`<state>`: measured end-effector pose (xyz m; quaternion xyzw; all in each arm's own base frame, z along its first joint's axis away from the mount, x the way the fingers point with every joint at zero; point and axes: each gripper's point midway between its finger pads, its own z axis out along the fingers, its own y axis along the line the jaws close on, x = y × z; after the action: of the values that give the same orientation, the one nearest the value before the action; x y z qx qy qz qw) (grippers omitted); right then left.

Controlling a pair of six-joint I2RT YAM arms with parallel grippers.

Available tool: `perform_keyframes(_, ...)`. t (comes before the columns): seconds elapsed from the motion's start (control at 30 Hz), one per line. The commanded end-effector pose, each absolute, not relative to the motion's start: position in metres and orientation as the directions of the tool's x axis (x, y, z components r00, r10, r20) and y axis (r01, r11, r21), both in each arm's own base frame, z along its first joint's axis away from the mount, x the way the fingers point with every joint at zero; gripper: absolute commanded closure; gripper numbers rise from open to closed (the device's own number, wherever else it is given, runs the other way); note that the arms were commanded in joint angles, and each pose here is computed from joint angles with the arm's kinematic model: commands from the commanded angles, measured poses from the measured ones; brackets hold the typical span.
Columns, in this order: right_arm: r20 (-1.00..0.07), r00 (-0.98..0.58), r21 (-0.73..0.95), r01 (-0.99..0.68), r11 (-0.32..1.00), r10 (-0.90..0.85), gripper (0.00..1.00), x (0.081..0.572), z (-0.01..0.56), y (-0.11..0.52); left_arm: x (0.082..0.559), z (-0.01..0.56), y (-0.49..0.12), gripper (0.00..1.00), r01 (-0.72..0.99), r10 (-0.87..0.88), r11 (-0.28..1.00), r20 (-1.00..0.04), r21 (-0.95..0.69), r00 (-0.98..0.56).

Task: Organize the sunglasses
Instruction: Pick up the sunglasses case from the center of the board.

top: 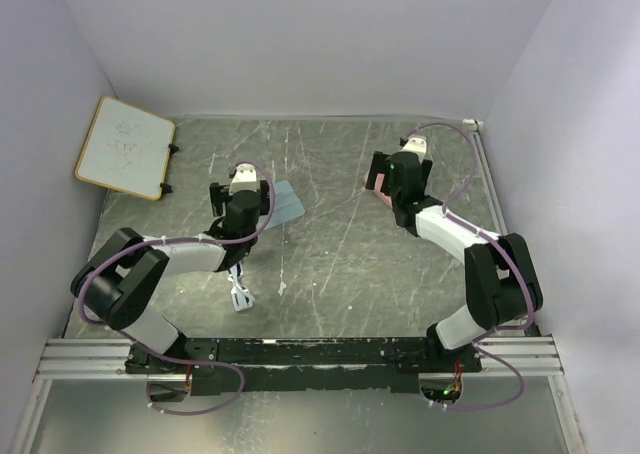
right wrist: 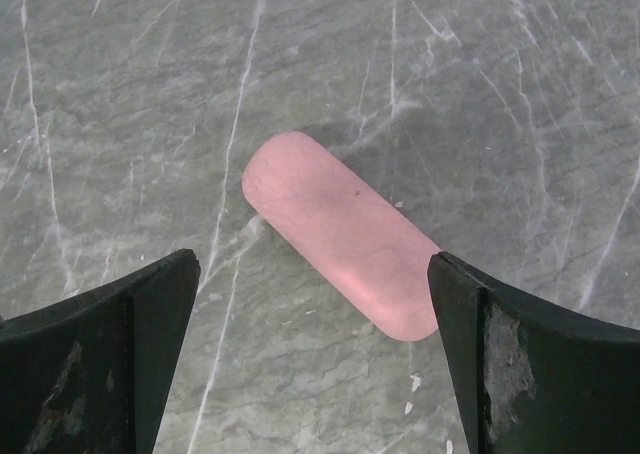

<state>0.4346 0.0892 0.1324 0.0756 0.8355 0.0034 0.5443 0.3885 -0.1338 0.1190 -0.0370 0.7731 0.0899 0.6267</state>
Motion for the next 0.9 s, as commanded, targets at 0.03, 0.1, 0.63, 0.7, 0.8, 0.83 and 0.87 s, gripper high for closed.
perform_keyframes(0.03, -0.924, -0.367, 0.106, 0.023, 0.994, 0.107, 0.0, 0.433, 0.143, 0.104, 0.395, 0.126, -0.14, 0.01, -0.145, 0.018, 0.988, -0.978, 0.049, -0.207)
perform_keyframes(0.1, -0.933, -0.351, 0.107, -0.043, 0.993, 0.085, 0.0, 0.43, 0.147, 0.112, 0.394, 0.126, -0.141, 0.01, -0.139, 0.011, 0.989, -0.978, 0.041, -0.208)
perform_keyframes(0.63, -0.871, -0.443, 0.159, 0.154, 0.975, 0.212, 0.0, 0.448, 0.137, 0.102, 0.391, 0.134, -0.141, 0.01, -0.097, -0.014, 0.995, -0.983, 0.004, -0.181)
perform_keyframes(0.7, -0.877, -0.435, 0.151, 0.152, 0.977, 0.204, 0.0, 0.452, 0.145, 0.102, 0.391, 0.132, -0.139, 0.01, -0.098, -0.015, 0.995, -0.986, 0.002, -0.167)
perform_keyframes(0.8, -0.873, -0.449, 0.134, 0.157, 0.978, 0.192, 0.01, 0.451, 0.146, 0.1, 0.388, 0.134, -0.141, 0.01, -0.07, -0.023, 0.997, -0.991, -0.014, -0.134)
perform_keyframes(0.83, -0.874, -0.451, 0.126, 0.151, 0.98, 0.182, 0.03, 0.451, 0.146, 0.1, 0.388, 0.136, -0.143, 0.01, -0.063, -0.039, 0.998, -0.992, -0.031, -0.12)
perform_keyframes(0.87, -0.877, -0.452, 0.107, 0.141, 0.984, 0.16, 0.06, 0.45, 0.145, 0.098, 0.388, 0.137, -0.142, 0.01, -0.065, -0.054, 0.997, -0.992, -0.047, -0.116)
